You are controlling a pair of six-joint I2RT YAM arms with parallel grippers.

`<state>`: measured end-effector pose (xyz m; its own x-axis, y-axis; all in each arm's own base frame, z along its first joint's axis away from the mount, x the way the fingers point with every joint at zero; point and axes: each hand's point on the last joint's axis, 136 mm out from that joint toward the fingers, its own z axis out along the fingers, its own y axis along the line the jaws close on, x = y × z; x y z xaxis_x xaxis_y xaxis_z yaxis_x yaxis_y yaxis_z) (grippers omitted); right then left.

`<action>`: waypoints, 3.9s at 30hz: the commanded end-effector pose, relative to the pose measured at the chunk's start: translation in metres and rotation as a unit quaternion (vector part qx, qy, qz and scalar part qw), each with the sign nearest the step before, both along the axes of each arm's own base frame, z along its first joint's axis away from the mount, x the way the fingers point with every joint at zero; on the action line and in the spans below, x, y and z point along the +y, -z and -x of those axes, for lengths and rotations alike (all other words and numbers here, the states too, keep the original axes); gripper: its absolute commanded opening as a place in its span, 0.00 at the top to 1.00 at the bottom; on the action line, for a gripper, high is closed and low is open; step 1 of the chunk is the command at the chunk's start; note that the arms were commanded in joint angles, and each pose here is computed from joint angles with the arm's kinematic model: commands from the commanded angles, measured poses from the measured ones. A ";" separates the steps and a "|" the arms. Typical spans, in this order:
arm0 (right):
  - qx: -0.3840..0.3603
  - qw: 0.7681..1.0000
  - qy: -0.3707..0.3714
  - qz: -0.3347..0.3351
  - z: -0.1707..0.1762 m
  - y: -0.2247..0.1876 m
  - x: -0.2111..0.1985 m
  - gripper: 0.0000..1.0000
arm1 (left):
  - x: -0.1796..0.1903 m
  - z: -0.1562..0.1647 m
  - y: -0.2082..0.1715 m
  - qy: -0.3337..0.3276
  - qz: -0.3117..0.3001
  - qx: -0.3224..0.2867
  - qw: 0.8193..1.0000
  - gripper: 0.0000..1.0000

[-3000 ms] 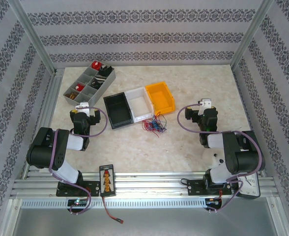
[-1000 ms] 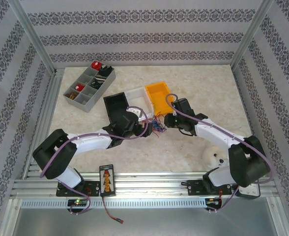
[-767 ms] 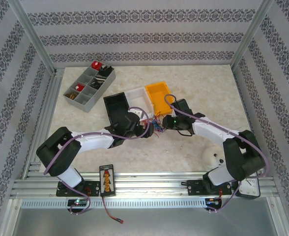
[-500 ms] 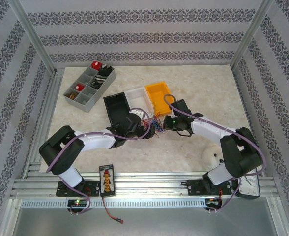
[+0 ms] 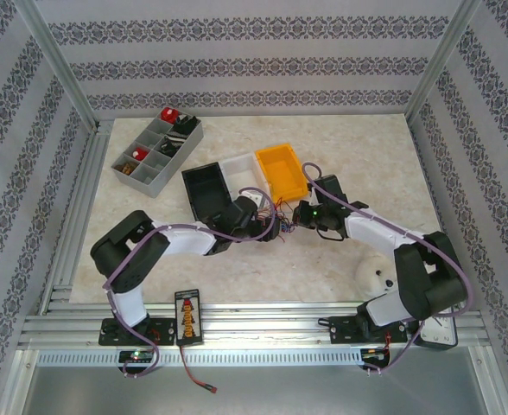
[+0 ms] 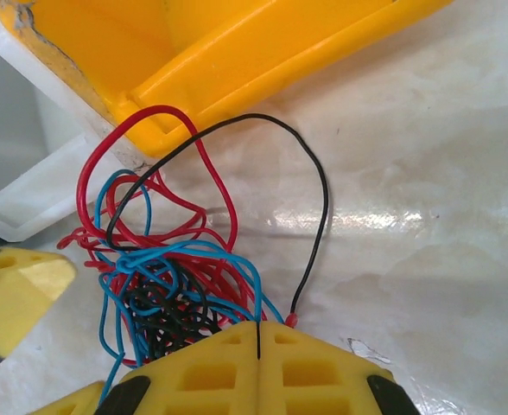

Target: Untangle the cables

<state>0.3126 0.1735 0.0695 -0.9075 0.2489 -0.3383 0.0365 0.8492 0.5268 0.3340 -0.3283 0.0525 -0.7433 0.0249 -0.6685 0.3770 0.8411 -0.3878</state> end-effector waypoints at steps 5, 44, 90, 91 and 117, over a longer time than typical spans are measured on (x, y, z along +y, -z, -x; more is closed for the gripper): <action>0.010 0.999 0.000 -0.048 0.011 -0.009 0.004 1.00 | -0.028 -0.010 0.003 0.024 0.026 -0.006 0.999 0.51; -0.069 0.957 0.248 0.132 0.011 -0.066 -0.163 1.00 | 0.143 0.035 -0.019 -0.187 -0.043 -0.008 0.981 1.00; -0.088 0.979 0.160 0.089 -0.002 -0.068 -0.113 1.00 | 0.051 0.051 0.039 0.032 -0.224 0.083 0.971 0.78; -0.090 0.978 0.165 0.088 -0.002 -0.071 -0.117 1.00 | 0.055 0.054 0.044 0.033 -0.231 0.089 0.968 0.86; -0.090 0.848 0.512 0.100 0.044 -0.137 -0.321 1.00 | 0.199 0.084 0.034 -0.162 -0.196 0.144 0.956 1.00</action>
